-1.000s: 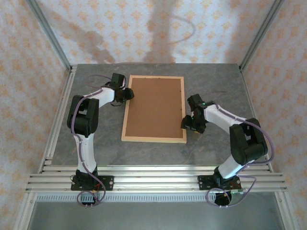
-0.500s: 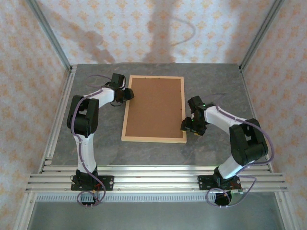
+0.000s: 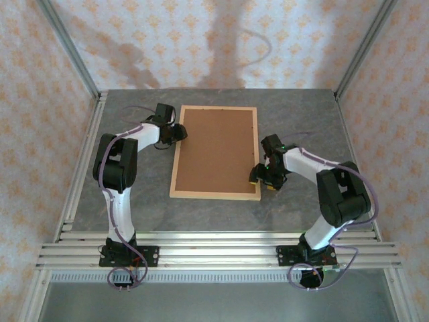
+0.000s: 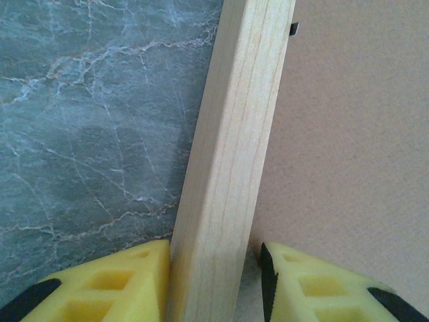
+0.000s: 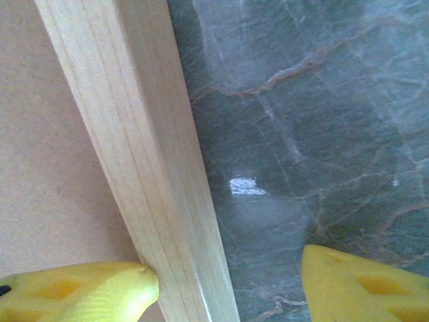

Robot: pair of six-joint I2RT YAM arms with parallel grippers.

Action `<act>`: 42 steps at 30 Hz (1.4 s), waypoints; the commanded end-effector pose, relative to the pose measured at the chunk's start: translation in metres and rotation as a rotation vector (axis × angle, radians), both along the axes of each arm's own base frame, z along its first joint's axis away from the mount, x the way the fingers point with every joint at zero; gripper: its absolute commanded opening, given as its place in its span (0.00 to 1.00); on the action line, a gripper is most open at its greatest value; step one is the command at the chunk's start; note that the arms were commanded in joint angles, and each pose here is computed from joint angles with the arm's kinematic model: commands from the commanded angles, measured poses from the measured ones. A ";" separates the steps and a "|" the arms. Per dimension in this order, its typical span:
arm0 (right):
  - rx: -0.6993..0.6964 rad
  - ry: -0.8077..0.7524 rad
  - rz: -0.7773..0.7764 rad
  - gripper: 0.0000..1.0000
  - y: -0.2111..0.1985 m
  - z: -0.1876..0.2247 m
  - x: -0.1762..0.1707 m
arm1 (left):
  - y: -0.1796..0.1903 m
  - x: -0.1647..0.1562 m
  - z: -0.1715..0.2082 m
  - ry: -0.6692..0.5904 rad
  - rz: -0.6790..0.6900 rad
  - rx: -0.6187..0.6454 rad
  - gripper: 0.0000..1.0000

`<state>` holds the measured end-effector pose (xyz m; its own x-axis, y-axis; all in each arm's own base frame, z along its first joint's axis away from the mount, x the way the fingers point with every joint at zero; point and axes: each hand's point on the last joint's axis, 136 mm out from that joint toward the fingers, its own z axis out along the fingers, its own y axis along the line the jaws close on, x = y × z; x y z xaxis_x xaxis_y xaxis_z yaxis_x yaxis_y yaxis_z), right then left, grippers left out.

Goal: Put the photo into the frame

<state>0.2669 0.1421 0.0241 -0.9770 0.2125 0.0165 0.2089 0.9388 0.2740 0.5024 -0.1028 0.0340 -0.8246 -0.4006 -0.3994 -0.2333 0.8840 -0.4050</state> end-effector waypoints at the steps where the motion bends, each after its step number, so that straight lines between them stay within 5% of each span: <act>1: -0.045 0.085 -0.018 0.66 -0.005 -0.045 -0.017 | 0.005 -0.036 -0.023 0.146 0.002 0.012 0.40; 11: -0.032 0.092 -0.023 0.66 -0.002 -0.051 -0.016 | 0.006 -0.039 -0.024 0.149 0.009 0.015 0.40; 21: -0.094 -0.097 0.021 0.67 -0.010 0.020 0.023 | 0.013 -0.036 -0.011 0.125 0.010 0.041 0.41; 31: 0.008 -0.218 0.034 0.67 0.003 0.054 0.088 | 0.015 -0.034 0.012 0.092 0.007 0.028 0.63; 42: -0.036 -0.253 0.046 0.63 -0.002 0.032 0.155 | 0.032 -0.044 0.021 0.085 0.058 0.015 0.87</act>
<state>0.4104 0.1449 0.0561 -0.9576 0.2007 -0.2065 0.1279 0.9390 0.3192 0.4671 -0.0827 0.0508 -0.8419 -0.4148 -0.3453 -0.2840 0.8845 -0.3701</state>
